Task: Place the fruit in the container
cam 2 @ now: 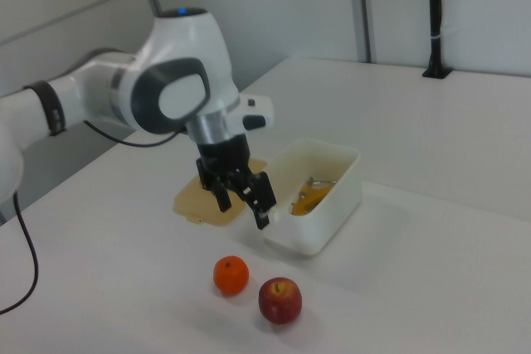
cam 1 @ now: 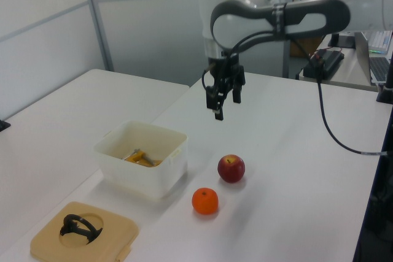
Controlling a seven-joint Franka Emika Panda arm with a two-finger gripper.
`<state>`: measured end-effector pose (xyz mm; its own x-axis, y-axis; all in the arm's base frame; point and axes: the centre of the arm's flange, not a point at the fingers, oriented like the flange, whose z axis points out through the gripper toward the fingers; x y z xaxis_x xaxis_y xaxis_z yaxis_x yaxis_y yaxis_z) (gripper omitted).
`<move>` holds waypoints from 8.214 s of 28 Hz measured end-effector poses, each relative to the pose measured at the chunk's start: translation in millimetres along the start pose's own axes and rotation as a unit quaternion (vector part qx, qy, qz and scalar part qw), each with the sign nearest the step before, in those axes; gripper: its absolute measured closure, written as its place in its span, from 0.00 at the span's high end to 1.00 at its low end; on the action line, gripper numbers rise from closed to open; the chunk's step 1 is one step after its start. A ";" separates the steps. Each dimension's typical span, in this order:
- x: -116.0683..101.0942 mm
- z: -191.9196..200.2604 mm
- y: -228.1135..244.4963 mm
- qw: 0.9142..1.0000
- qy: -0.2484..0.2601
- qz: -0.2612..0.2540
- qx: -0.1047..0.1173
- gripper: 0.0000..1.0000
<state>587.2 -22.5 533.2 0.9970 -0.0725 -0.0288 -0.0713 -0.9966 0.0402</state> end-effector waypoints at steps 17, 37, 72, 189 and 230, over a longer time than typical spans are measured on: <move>27.5 192.7 -4.2 0.998 -0.041 -0.026 -0.039 1.00; 43.2 121.6 5.5 0.999 -0.004 -0.018 -0.046 0.89; 74.8 68.1 -97.9 0.988 0.115 -0.100 -0.033 1.00; -33.9 -53.3 -21.2 1.000 0.027 0.014 -0.003 1.00; -30.5 -49.6 -13.8 1.000 0.024 0.021 -0.004 1.00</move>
<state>559.3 -4.7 583.1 0.9936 -0.1113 0.0205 -0.1121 -0.9926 0.0476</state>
